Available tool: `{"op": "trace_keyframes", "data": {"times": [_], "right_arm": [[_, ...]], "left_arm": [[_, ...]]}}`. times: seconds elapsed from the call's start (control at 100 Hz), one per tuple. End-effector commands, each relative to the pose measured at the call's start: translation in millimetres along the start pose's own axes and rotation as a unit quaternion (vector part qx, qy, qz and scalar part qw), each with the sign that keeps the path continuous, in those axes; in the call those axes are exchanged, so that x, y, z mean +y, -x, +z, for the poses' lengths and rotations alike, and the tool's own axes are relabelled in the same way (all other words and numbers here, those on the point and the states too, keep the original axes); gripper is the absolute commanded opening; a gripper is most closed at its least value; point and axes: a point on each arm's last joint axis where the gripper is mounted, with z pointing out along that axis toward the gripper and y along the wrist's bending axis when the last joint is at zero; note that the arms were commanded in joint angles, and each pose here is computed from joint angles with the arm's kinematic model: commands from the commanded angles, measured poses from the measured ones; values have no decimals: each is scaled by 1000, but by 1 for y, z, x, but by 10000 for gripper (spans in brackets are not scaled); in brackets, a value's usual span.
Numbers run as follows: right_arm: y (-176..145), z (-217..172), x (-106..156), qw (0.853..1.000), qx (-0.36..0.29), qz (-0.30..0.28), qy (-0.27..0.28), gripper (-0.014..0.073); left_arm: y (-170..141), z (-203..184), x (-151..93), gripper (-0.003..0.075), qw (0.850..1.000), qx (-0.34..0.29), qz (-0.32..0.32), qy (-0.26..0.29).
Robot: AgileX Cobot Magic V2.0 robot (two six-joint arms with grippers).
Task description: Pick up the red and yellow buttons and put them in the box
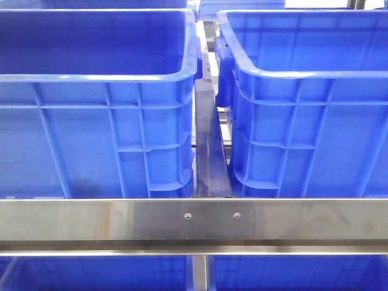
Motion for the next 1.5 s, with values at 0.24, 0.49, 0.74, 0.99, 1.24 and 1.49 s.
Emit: {"op": "trace_keyframes", "data": {"times": [0.24, 0.49, 0.74, 0.99, 1.24, 1.49], "right_arm": [[16, -7, 10, 998, -51, -22, -2, 162], [17, -7, 9, 998, -57, -31, -11, 162], [17, -7, 8, 997, -61, -41, -18, 162], [20, -8, 4, 994, -73, -67, -40, 162], [33, -14, -15, 974, -131, -103, -155, 162], [43, -20, -30, 945, -172, -120, -250, 162]], "left_arm": [[-16, -67, 50, 548, 988, -102, -79, 83], [-74, -131, 81, 548, 957, -157, -141, 200], [-129, -175, 75, 547, 916, -199, -178, 299], [-162, -185, 60, 398, 901, -216, -182, 330], [-168, -187, 55, -17, 900, -222, -178, 331], [-168, -187, 55, -19, 900, -222, -178, 331]]}}
